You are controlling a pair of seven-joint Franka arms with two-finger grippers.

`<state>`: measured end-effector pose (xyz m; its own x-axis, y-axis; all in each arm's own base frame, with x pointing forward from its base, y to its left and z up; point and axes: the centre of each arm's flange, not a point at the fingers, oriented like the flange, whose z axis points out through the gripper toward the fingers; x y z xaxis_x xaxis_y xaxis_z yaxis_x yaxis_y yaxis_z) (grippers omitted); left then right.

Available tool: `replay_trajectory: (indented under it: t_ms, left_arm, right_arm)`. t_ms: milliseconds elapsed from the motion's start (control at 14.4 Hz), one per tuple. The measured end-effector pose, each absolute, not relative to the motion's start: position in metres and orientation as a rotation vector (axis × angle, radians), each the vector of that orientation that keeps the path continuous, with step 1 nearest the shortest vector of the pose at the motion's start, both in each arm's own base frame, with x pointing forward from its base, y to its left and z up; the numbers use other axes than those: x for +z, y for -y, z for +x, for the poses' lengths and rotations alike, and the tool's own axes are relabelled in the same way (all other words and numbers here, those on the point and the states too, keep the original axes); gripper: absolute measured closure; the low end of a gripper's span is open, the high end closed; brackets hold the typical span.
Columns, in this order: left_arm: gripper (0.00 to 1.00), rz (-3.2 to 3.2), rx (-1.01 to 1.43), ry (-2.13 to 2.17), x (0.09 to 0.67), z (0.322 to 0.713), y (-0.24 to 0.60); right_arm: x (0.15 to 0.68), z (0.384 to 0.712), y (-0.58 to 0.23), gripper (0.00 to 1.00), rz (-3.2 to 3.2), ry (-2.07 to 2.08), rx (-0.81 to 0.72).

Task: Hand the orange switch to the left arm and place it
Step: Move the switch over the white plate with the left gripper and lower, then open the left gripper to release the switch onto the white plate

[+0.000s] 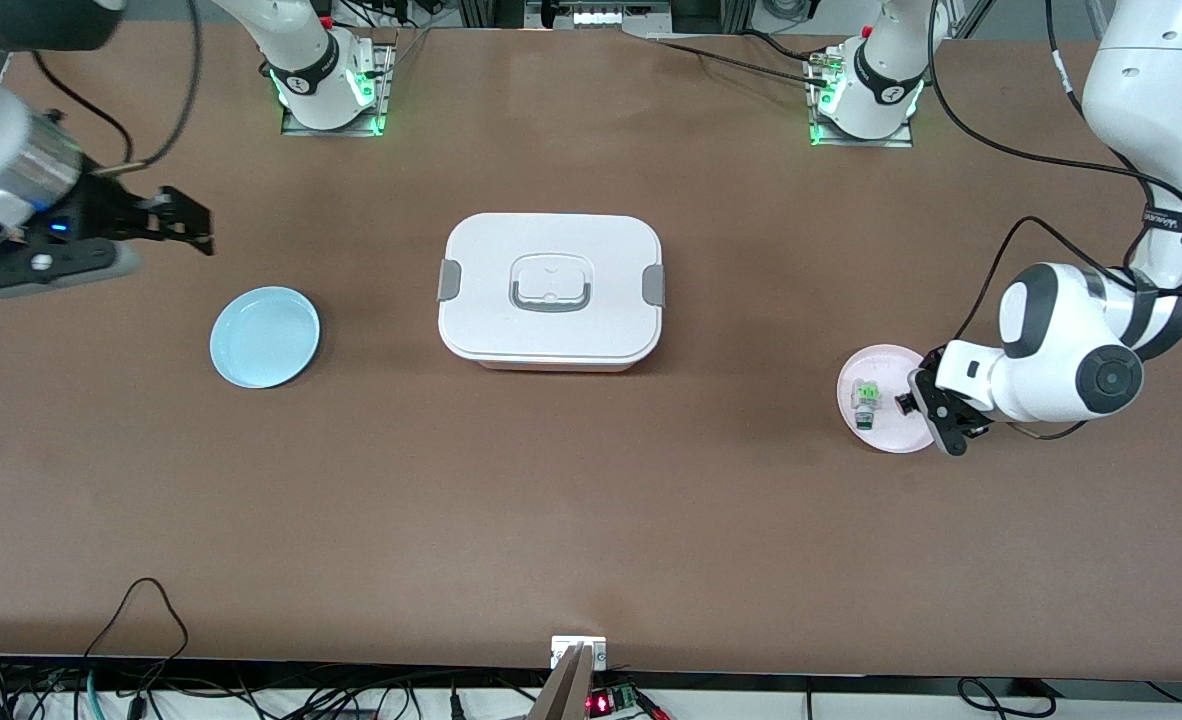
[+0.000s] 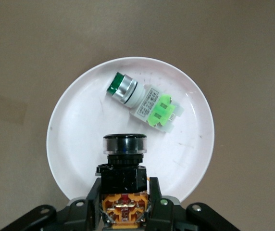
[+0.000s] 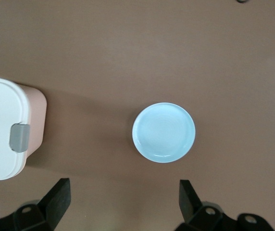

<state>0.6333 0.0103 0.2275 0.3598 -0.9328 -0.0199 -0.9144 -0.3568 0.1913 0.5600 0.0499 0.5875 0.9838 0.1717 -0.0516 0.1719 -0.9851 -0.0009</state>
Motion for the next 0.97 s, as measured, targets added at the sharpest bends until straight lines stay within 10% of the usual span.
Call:
replay_trajectory:
  t_ms: [694, 972]
  left_arm:
    - [0.59, 2.318, -0.124, 1.874, 0.196, 0.621, -0.028]
    - [0.4, 2.317, -0.126, 1.868, 0.192, 0.62, -0.03]
  right_arm:
    - [0.613, 0.543, -0.033, 0.0, 3.132, -0.088, -0.061]
    - [0.612, 0.543, -0.03, 0.0, 3.133, -0.061, -0.061]
